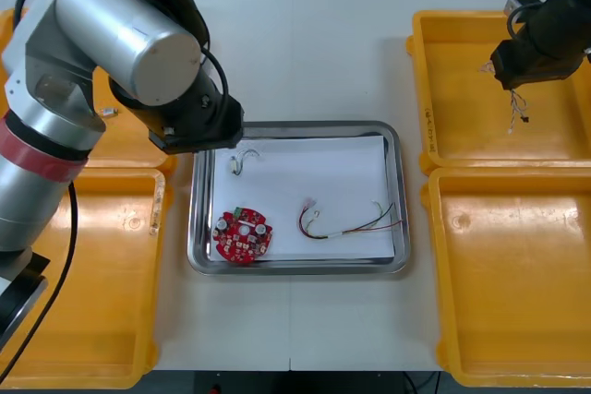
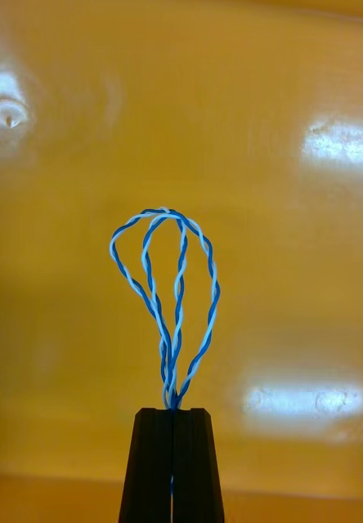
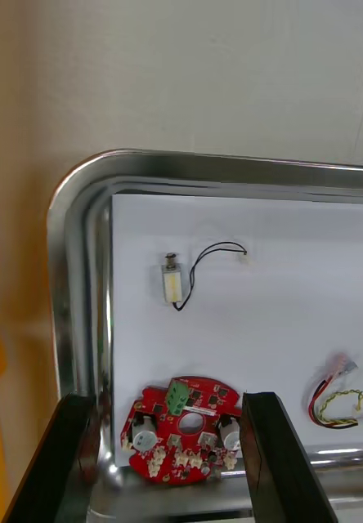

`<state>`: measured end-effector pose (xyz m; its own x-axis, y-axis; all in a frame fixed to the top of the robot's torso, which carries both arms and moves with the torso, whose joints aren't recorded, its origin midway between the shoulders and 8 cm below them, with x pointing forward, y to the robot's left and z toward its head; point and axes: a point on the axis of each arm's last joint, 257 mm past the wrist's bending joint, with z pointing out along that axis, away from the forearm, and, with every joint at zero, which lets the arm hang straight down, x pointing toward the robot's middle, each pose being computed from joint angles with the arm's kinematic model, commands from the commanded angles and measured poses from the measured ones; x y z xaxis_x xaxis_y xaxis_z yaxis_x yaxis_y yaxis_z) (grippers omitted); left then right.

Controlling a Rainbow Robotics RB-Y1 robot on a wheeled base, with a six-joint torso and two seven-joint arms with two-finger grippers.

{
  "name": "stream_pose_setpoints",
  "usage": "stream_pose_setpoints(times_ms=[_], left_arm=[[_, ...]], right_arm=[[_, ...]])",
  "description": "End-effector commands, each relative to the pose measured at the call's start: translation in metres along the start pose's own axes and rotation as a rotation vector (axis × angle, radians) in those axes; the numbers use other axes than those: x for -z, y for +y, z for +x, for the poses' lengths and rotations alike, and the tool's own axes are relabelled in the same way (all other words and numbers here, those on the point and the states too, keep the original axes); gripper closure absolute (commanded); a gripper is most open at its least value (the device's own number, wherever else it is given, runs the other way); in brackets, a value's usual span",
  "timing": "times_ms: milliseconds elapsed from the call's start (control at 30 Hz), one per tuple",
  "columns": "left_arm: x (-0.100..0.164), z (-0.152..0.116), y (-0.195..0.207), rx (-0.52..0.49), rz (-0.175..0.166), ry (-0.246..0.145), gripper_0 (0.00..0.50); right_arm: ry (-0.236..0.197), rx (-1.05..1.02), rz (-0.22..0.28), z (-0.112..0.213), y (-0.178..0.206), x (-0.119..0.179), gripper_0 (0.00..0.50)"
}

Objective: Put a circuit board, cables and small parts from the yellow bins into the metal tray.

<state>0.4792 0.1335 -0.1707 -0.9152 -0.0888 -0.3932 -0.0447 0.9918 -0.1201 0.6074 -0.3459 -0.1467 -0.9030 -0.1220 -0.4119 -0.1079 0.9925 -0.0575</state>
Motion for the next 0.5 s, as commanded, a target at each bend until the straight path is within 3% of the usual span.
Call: stream_pose_setpoints(times_ms=[33, 233, 400, 500], left_arm=[[0.034, -0.021, 0.035, -0.107, -0.011, -0.033, 0.0], [0.056, -0.044, 0.058, -0.13, 0.009, -0.078, 0.0], [0.066, -0.058, 0.082, -0.134, 0.006, -0.096, 0.0], [0.07, -0.066, 0.099, -0.127, -0.008, -0.098, 0.0]], right_arm=[[-0.027, 0.0, 0.005, -0.004, -0.021, 0.038, 0.5], [0.005, 0.012, 0.035, 0.018, -0.029, 0.059, 0.5], [0.037, 0.02, 0.054, 0.041, -0.033, 0.079, 0.5], [-0.012, 0.03, 0.078, 0.038, -0.037, 0.087, 0.5]])
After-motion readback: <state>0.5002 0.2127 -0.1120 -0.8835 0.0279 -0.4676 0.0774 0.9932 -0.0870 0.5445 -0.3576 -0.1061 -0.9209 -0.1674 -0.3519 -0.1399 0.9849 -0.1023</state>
